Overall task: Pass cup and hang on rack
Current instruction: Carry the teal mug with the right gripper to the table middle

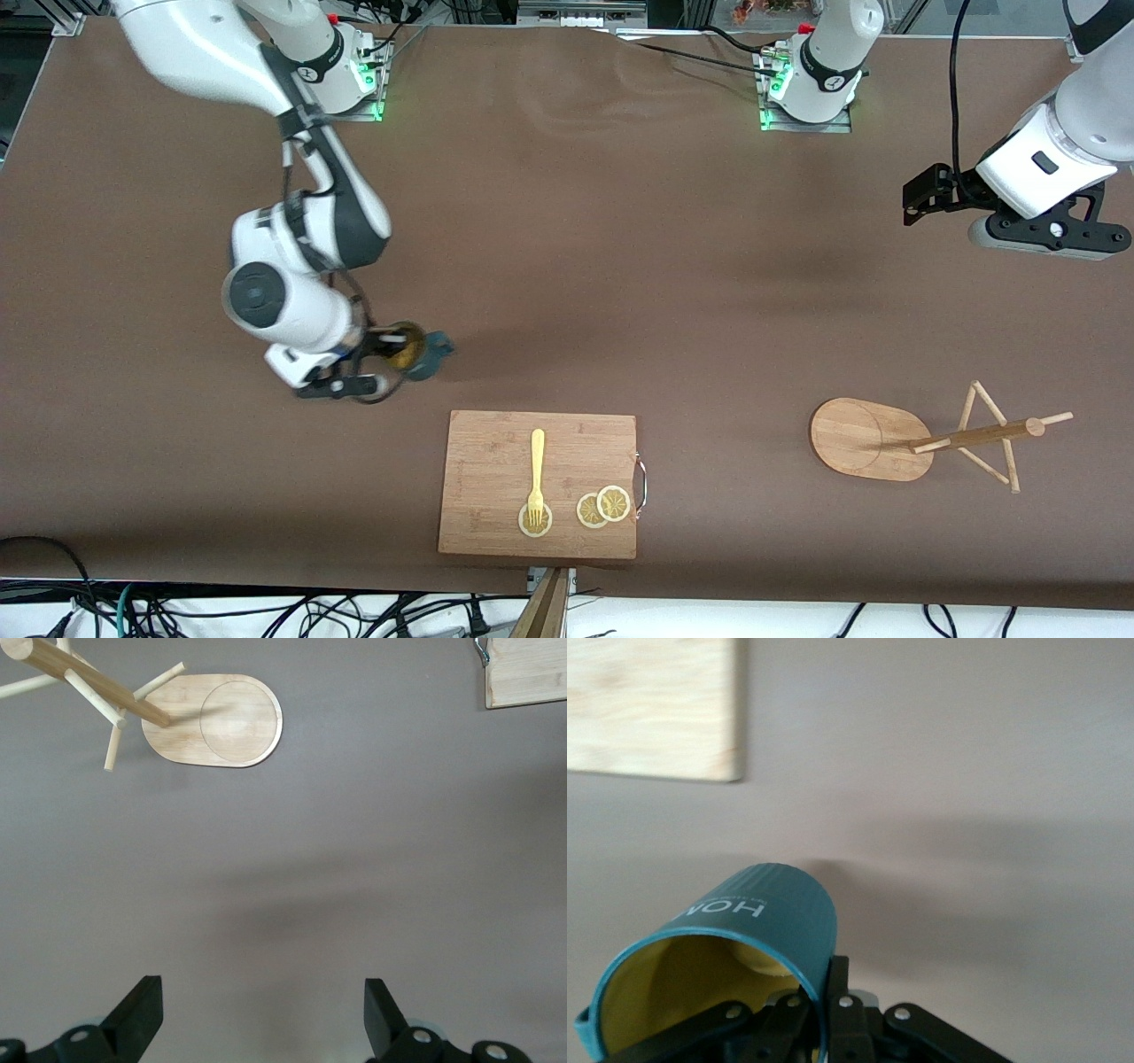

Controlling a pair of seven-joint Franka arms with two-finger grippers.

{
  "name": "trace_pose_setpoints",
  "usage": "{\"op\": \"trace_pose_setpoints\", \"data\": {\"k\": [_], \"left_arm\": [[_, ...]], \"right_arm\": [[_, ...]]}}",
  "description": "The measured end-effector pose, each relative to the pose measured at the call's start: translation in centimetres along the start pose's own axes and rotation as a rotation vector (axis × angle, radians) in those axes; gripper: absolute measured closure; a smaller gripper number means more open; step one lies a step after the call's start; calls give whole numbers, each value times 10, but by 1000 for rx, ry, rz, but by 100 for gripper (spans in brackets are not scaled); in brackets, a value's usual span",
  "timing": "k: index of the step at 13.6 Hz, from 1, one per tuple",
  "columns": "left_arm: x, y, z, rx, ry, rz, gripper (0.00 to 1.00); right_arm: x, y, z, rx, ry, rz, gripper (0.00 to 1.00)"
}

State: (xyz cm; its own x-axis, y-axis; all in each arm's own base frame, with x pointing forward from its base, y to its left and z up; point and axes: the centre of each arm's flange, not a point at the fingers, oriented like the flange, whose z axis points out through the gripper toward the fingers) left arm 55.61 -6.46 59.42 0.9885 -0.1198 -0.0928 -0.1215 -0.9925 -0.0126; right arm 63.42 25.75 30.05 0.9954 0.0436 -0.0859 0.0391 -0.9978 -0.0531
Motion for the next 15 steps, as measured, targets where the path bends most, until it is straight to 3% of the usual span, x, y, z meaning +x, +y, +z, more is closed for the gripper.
{"op": "trace_pose_setpoints", "data": {"k": [4, 10, 15], "left_arm": [[0, 0, 0, 0, 0, 0, 0], [0, 0, 0, 0, -1, 0, 0], [0, 0, 0, 0, -1, 0, 0]], "right_arm": [[-40, -133, 6, -7, -1, 90, 96], [-127, -312, 55, 9, 16, 181, 96], [-182, -379, 87, 43, 56, 188, 96]]}}
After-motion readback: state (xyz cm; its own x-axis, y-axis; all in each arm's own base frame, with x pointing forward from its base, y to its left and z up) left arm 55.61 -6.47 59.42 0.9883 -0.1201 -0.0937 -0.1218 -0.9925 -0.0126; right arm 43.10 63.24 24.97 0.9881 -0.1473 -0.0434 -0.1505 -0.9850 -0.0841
